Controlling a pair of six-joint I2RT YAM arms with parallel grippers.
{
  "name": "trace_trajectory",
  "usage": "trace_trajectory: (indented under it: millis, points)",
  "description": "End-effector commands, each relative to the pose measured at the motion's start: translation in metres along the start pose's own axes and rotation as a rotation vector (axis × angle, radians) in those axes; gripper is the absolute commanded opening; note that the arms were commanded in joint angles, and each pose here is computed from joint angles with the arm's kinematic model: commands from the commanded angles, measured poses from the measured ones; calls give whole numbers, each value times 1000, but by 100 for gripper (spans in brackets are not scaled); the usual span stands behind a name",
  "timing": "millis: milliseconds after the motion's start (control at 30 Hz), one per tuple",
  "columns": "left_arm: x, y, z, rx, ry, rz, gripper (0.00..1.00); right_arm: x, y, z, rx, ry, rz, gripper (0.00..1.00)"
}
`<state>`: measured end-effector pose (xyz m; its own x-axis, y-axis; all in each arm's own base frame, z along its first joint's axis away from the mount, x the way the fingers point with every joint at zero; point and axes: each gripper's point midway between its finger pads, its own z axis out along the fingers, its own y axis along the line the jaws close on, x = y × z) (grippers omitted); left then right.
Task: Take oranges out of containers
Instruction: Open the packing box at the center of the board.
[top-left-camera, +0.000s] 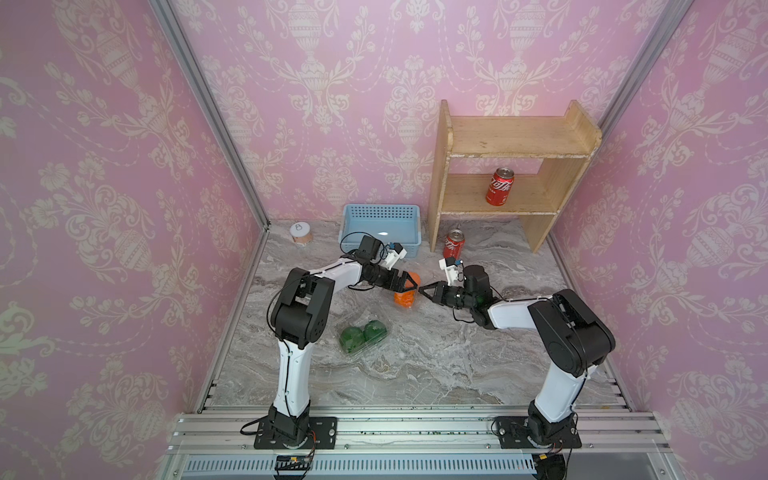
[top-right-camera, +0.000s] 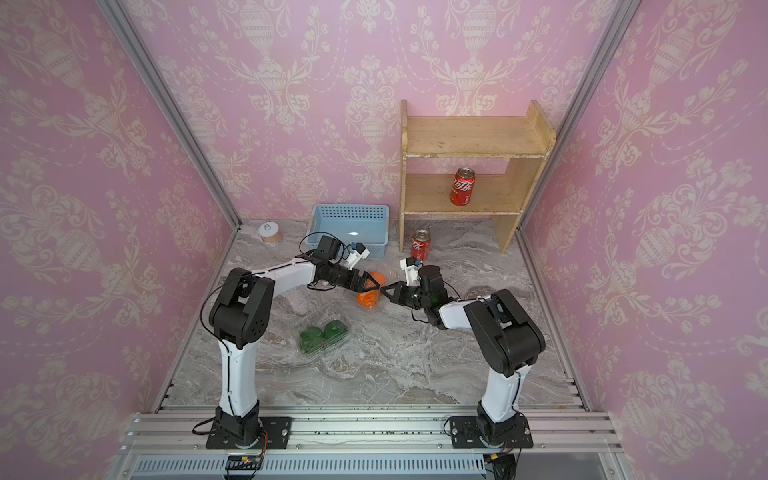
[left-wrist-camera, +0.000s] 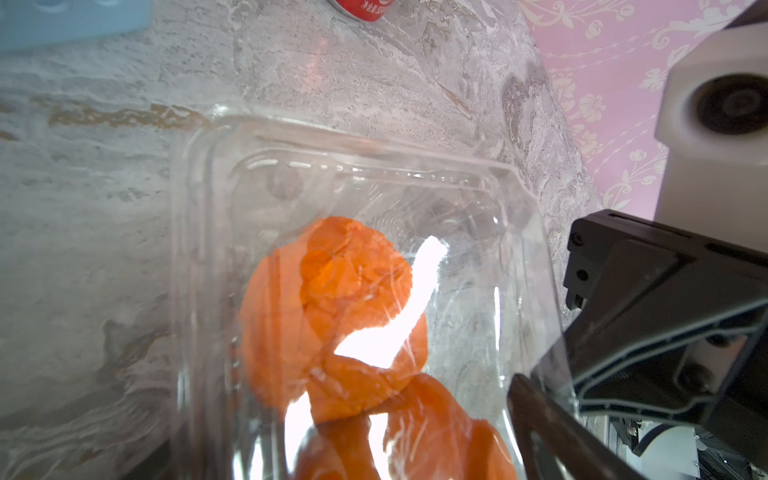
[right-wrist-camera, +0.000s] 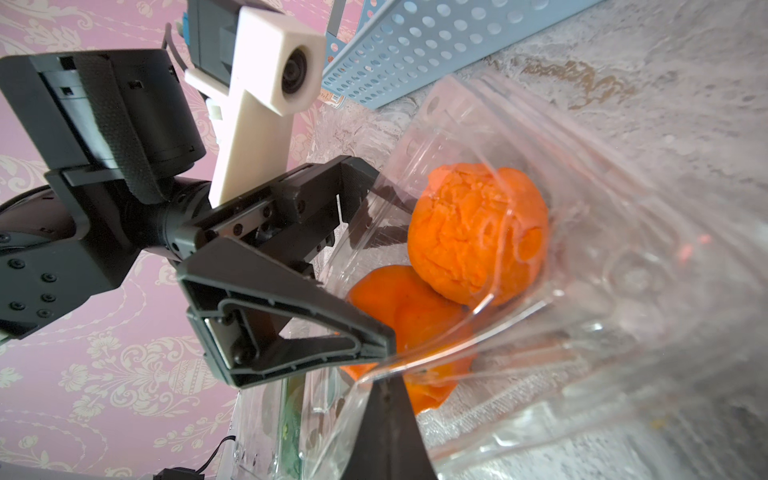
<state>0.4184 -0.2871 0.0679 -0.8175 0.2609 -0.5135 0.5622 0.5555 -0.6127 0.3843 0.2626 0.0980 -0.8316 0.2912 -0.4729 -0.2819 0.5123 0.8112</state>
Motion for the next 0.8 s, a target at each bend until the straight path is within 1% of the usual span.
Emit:
trace_trajectory:
  millis: [0, 367, 533, 667, 767]
  points:
    - [27, -17, 18, 70, 94, -48, 97, 14, -24, 5, 80, 20, 29, 0]
    - [23, -19, 17, 88, 78, -53, 97, 22, -38, 0, 155, 45, 25, 0]
    - [23, -19, 17, 89, 76, -53, 97, 15, -31, 2, 133, 27, 24, 0]
    - [22, -19, 17, 95, 70, -54, 97, 3, -21, 3, 89, 3, 29, 0]
    - [20, -20, 16, 106, 58, -59, 97, -2, -15, 2, 51, -7, 41, 8]
